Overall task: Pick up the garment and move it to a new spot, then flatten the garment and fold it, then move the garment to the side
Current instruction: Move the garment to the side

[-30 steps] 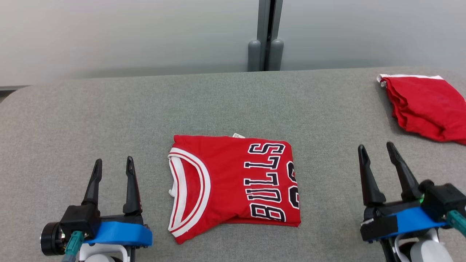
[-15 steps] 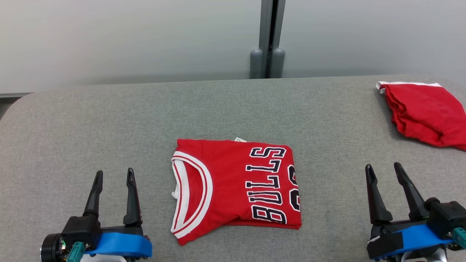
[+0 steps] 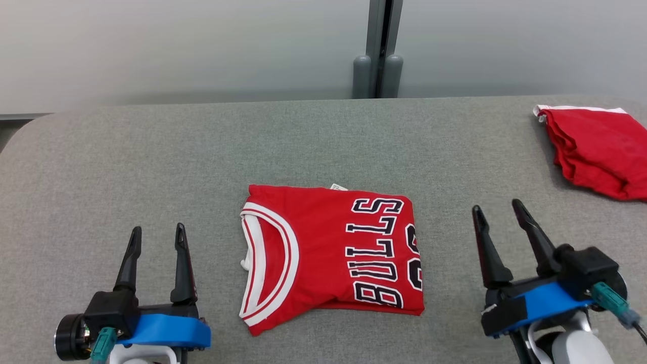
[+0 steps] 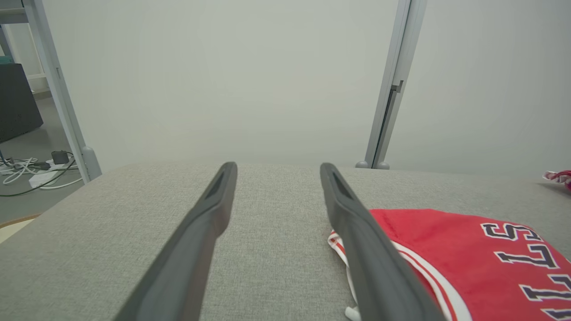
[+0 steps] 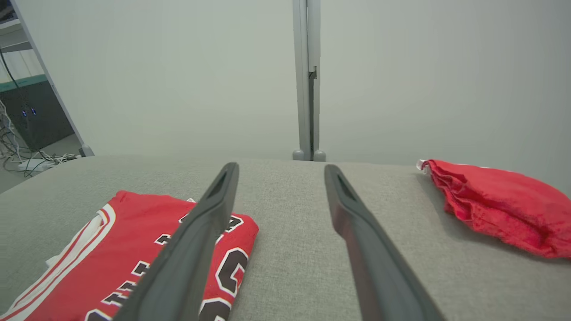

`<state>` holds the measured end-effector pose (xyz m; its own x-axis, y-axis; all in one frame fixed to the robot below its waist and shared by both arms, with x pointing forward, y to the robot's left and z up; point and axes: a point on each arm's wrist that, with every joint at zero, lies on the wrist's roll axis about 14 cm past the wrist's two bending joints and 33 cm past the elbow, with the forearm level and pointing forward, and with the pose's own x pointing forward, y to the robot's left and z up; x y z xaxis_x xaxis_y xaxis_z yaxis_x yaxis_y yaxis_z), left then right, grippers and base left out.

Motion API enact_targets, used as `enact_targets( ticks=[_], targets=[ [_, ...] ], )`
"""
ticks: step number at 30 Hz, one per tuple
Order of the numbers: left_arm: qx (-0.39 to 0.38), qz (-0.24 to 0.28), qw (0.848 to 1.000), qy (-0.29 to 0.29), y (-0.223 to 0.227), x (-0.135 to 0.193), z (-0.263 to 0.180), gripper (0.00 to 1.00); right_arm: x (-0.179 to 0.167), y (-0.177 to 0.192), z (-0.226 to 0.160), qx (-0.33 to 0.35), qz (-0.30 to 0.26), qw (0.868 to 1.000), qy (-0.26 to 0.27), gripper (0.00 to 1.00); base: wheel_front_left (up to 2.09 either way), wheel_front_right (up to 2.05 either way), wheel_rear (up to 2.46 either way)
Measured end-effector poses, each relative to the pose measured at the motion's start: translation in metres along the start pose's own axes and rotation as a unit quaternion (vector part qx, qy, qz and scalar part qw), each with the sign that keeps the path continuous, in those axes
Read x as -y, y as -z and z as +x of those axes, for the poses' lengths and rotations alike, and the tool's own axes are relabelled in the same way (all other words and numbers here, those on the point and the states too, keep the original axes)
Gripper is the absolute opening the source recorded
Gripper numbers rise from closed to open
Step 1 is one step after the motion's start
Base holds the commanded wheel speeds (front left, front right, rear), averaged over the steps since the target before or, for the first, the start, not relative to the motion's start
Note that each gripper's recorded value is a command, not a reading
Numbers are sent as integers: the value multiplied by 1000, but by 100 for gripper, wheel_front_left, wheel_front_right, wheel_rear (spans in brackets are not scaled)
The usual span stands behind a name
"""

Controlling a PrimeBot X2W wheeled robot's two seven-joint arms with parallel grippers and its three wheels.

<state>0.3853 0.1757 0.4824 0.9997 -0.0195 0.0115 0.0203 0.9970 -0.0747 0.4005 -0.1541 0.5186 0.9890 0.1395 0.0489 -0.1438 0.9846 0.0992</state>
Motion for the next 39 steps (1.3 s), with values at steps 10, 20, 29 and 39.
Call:
enact_targets(
  ticks=[10, 20, 29, 39],
  targets=[
    [-2, 0, 1000, -4, 3, -3, 12, 100, -40, 37, 46, -74, -5, 995, -65, 100, 0, 0, 0],
    [-13, -4, 1000, -22, 10, -14, 15, 100, -50, 109, 51, -175, -3, 981, -82, 100, 0, 0, 0],
    [-19, -3, 999, -35, 14, -22, 15, 100, -67, 155, 32, -243, 15, 964, -104, 100, 0, 0, 0],
    [-22, -7, 1000, -19, 19, -10, 26, 100, -63, 146, 39, -219, 34, 970, -96, 0, 0, 0, 0]
  ],
)
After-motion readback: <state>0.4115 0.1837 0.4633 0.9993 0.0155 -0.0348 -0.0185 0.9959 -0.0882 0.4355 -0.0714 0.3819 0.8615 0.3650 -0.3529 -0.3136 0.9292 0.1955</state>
